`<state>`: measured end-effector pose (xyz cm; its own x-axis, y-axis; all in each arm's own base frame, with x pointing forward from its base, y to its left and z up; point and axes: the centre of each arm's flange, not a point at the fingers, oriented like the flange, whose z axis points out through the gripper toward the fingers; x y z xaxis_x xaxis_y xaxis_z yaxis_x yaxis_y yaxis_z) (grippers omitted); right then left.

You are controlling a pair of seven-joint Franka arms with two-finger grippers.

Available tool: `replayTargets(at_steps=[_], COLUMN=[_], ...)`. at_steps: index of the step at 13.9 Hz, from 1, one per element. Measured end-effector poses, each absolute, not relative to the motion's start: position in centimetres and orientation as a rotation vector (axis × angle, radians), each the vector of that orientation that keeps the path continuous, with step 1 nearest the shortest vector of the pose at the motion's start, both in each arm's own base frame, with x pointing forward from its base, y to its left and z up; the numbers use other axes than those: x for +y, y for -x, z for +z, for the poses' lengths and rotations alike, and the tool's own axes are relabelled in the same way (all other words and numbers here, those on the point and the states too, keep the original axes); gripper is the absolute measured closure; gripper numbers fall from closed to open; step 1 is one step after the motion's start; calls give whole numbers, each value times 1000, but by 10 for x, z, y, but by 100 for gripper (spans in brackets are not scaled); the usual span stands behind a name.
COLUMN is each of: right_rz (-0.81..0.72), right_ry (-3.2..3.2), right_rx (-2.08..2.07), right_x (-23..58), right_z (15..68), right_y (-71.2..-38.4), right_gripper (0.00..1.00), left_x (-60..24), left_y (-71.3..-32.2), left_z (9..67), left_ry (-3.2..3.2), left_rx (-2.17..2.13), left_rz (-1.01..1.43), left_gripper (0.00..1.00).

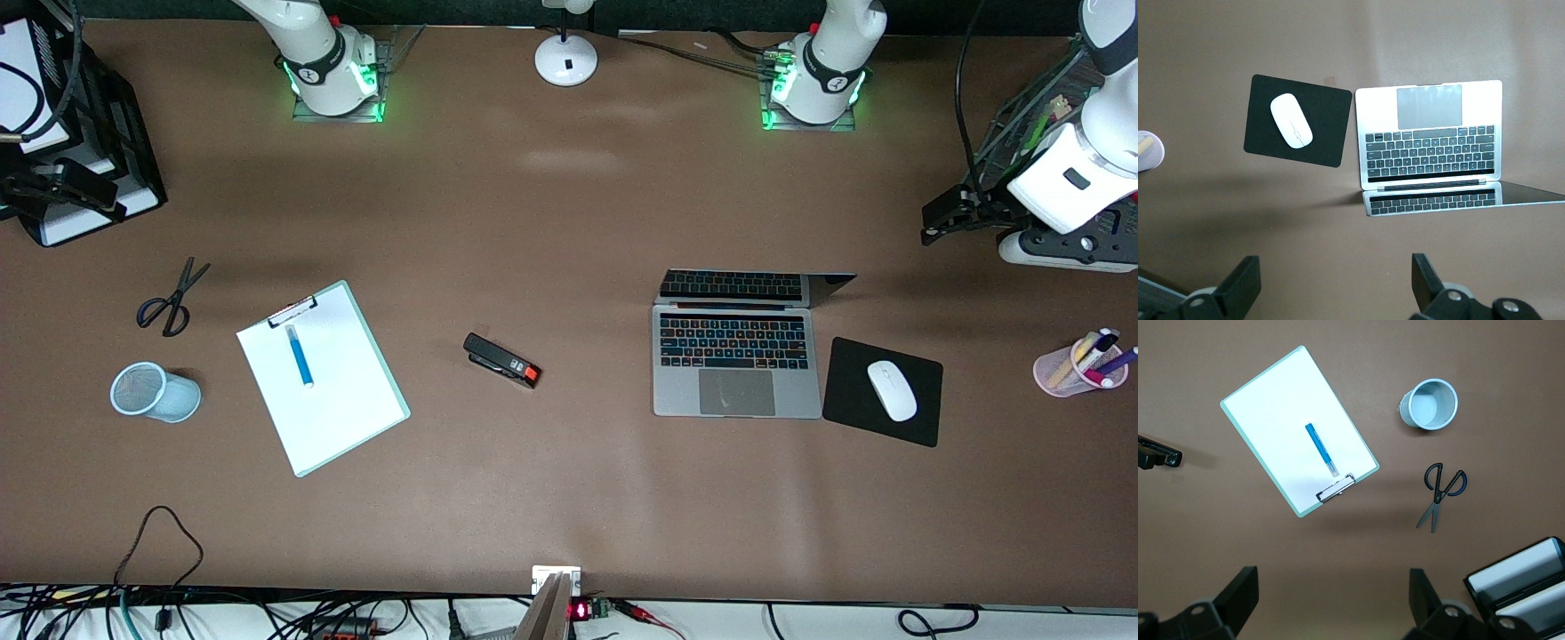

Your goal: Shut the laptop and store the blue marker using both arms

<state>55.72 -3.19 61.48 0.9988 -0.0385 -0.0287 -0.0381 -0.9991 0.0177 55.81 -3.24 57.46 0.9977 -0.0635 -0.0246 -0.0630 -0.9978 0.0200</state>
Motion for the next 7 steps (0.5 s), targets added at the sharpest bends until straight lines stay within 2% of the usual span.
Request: replayTargets(at_steps=[7], right_rz=[-66], right_ry=[-3123], right_rx=[-52], right_x=[-29], right_z=[611], right_y=[-557], right_gripper=[0], left_x=[-32], left_y=[-558], left_z=[575], left_ry=[-3121], left_rx=[-98], left_rz=[-39], left_gripper=[0])
